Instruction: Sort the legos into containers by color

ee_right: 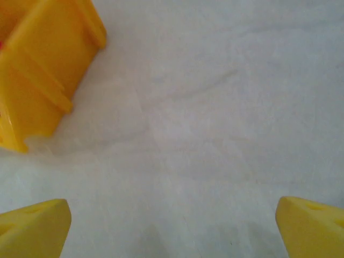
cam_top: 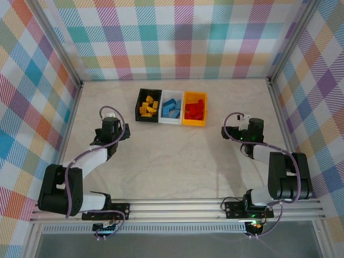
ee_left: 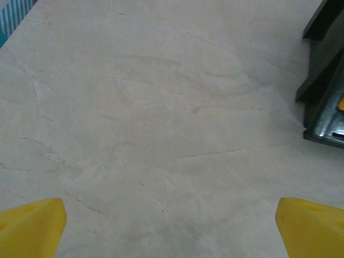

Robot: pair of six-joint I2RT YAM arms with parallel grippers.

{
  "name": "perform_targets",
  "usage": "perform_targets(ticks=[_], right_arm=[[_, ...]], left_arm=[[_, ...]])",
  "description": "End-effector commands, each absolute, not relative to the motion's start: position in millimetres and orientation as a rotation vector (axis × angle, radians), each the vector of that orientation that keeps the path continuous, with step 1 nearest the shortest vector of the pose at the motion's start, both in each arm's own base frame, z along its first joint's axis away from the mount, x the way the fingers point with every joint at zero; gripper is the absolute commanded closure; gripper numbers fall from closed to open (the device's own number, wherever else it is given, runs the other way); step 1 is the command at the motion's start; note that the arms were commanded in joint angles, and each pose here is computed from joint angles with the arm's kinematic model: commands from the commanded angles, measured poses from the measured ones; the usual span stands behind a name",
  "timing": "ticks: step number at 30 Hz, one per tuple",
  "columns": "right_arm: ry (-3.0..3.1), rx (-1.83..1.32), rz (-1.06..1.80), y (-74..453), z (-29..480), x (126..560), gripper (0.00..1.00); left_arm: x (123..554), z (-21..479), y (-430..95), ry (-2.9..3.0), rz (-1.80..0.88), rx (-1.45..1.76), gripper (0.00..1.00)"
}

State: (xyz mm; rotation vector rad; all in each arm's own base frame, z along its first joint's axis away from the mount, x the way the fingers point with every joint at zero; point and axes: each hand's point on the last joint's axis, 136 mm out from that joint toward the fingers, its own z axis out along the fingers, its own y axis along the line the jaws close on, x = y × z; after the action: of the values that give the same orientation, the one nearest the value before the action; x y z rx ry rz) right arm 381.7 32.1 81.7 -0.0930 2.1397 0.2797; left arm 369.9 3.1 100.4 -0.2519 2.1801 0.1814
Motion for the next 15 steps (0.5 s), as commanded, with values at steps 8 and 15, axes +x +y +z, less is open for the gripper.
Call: perform_targets(ticks=[8,15], right_arm=[[1.891,-0.131,0.261,34,98,386,0.0],[1.954,-0.068,0.211,26,92,397,0.0]], left_arm=[[408,86,-13,2.056,0.103,-0.084,0.0],[398,80,-18,1.988,-0.003,-0.048,0.0]])
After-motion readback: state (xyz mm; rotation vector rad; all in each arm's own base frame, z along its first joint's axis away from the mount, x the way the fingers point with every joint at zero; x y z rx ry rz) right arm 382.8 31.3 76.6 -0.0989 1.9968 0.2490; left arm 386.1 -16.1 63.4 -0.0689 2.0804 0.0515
